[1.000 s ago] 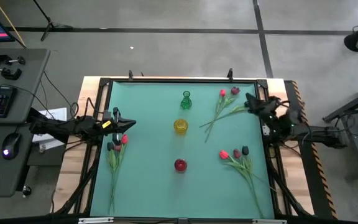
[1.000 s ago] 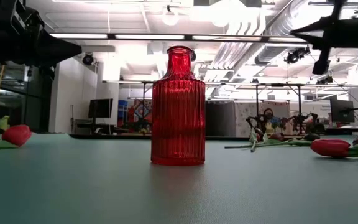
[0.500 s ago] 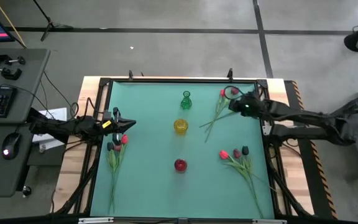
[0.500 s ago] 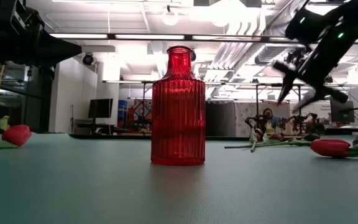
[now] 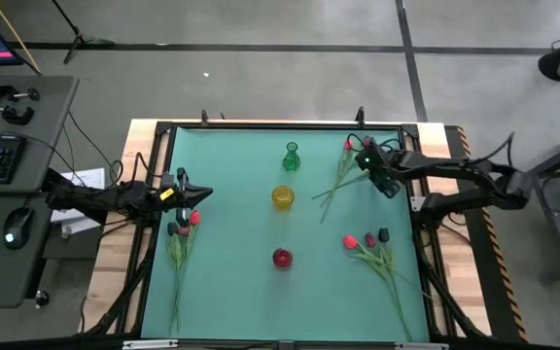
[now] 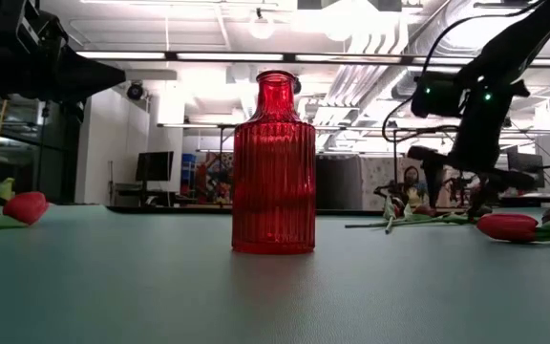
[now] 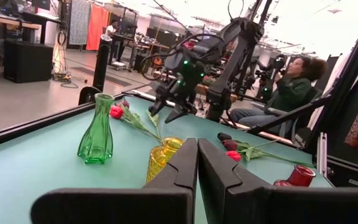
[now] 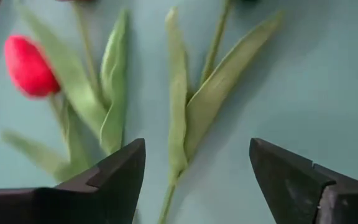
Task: Sort flowers into vase by color
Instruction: Put the top black tulip into the green vase
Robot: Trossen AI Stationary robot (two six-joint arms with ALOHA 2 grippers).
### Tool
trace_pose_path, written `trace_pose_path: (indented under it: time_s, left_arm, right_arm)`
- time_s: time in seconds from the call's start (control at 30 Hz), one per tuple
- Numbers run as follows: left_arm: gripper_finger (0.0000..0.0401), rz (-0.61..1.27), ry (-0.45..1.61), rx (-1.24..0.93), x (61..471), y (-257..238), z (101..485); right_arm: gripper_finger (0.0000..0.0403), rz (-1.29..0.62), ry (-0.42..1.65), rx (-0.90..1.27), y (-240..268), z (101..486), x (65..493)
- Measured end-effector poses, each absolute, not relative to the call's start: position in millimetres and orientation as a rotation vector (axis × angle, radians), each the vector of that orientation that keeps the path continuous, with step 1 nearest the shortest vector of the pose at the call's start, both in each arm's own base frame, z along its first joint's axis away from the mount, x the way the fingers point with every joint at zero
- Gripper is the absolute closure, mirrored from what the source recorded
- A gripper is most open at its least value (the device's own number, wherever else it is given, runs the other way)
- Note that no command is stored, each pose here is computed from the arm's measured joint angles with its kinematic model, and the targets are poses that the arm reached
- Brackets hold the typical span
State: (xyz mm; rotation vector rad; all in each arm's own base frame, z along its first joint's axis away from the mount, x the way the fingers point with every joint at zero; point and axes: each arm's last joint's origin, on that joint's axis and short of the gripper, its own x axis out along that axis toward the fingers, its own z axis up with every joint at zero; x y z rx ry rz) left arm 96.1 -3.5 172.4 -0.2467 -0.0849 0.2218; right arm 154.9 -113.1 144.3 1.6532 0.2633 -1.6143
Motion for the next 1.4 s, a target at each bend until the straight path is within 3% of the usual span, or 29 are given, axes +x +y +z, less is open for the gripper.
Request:
trace_pose_path:
  time_s: [0.3, 0.57, 0.7, 0.9, 1.13, 1.4]
  left_arm:
    - [0.0401, 0.222, -0.085, -0.247, 96.1, -3.5, 172.5]
    - [0.0401, 0.222, -0.085, -0.247, 96.1, -3.5, 172.5]
    - [0.0401, 0.222, -0.085, -0.247, 96.1, -3.5, 172.4]
    - [0.0401, 0.222, -0.085, -0.247, 96.1, -3.5, 172.5]
    - [0.0401, 0.222, -0.085, -0.247, 96.1, -3.5, 172.5]
    - [0.0401, 0.222, -0.085, -0.247, 96.1, -3.5, 172.5]
  right_arm:
    - [0.014, -1.731, 0.3, 1.749, -130.3, 138.4, 158.8]
    - [0.0186, -1.788, 0.534, 1.738, -152.4, 131.4, 168.4]
    - [0.0241, -1.782, 0.68, 1.653, -157.3, 129.5, 173.8]
    - [0.0377, -1.63, 0.88, 1.375, -159.4, 146.0, 176.0]
    - [0.0389, -1.385, 0.843, 1.129, -147.9, 213.1, 179.1]
    - [0.0399, -0.972, 0.401, 0.759, -131.4, 334.5, 188.7]
